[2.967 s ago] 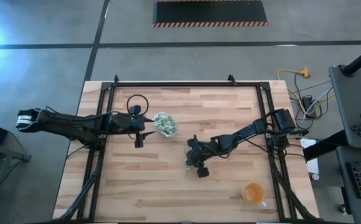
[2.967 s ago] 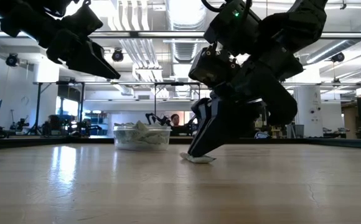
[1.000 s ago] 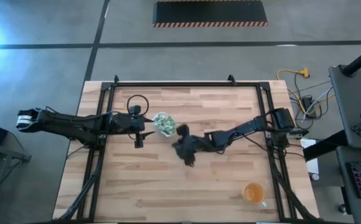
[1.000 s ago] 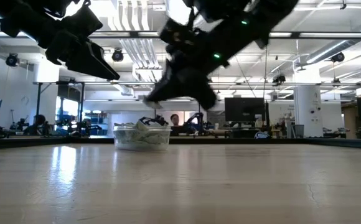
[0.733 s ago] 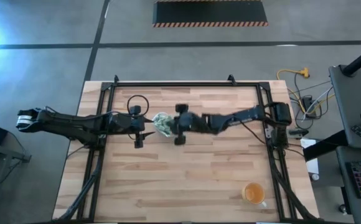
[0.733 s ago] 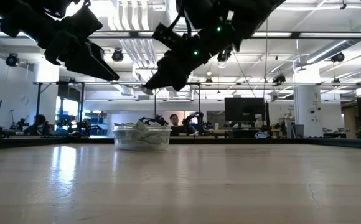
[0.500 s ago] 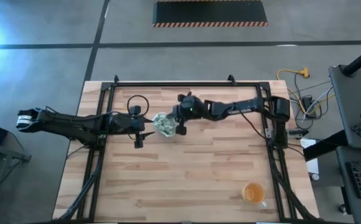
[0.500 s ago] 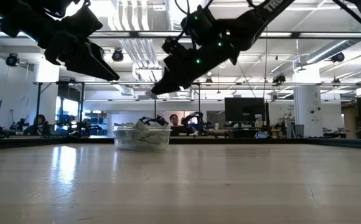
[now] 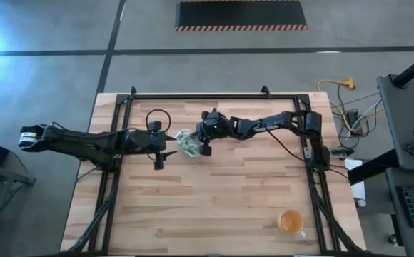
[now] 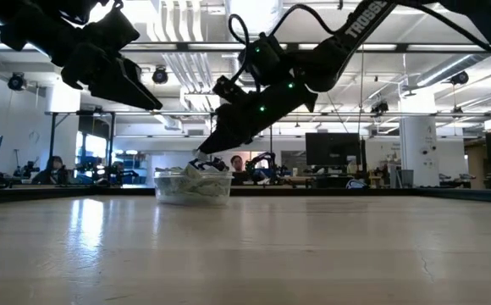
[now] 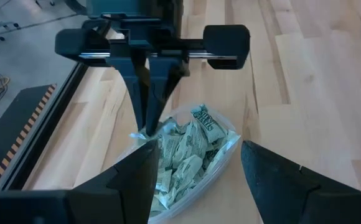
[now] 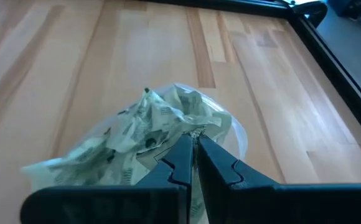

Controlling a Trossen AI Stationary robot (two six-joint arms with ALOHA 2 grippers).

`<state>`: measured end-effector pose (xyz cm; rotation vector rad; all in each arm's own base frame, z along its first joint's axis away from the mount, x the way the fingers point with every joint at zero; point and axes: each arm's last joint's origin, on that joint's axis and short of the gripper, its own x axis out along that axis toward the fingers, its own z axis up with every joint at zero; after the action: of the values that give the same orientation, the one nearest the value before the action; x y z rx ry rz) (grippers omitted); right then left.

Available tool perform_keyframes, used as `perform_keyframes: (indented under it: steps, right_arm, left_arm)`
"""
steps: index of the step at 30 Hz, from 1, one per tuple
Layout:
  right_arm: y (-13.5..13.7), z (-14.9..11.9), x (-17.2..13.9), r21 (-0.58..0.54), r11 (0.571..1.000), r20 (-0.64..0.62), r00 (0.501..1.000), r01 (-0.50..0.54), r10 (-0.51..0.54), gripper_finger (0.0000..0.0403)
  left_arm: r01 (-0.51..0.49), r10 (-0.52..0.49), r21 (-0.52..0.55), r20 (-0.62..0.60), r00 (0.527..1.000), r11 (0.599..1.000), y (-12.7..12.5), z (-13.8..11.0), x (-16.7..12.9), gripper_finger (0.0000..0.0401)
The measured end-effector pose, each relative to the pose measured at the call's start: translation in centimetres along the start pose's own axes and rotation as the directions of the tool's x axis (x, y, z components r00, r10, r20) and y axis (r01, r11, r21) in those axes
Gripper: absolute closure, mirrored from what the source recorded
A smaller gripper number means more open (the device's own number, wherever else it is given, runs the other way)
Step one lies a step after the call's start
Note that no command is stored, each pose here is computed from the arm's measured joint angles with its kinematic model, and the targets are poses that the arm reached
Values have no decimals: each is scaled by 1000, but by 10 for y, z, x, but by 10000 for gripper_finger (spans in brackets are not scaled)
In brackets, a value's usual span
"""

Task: Pick and place Stevia / Truvia into bins
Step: Put the stevia packet into the transparent bin

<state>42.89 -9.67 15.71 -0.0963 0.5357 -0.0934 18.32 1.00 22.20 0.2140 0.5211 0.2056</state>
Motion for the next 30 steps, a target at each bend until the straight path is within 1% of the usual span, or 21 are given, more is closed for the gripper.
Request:
perform_keyframes:
  steps: [5,8,11,18,22,24,26,28,30]
  right_arm:
    - [-1,2,2,-1,1000,5,1000,3,-3,394]
    - [0,1,2,-29,1000,-1,1000,0,0,384]
    - [1,-1,2,-33,999,-21,1000,-5,4,359]
    - [1,-1,2,-34,999,-20,1000,-4,3,285]
    - [-2,8,-2,-18,1000,1,1000,21,-21,262]
    - [-4,13,-4,2,998,5,998,65,-65,262]
    - [-5,14,-5,2,995,-16,995,97,-97,269]
    - [-5,11,-5,-3,995,-56,993,103,-103,283]
    - [-5,10,-5,-6,995,-70,992,100,-100,304]
  left_arm:
    - [1,-1,1,-5,1000,1000,0,-1,0,189]
    - [-1,1,2,-8,1000,1000,0,-1,0,189]
    - [-2,2,2,-8,1000,1000,0,-1,0,189]
    - [-3,3,2,-8,1000,1000,0,-1,0,189]
    - [-4,4,2,-8,1000,1000,0,-1,0,189]
    - [-3,4,2,-8,1000,1000,0,-1,0,189]
    - [-4,4,1,-7,1000,1000,0,-1,0,189]
    - [-4,4,2,-7,1000,1000,0,-1,0,189]
    - [-4,4,2,-7,1000,1000,0,-1,0,189]
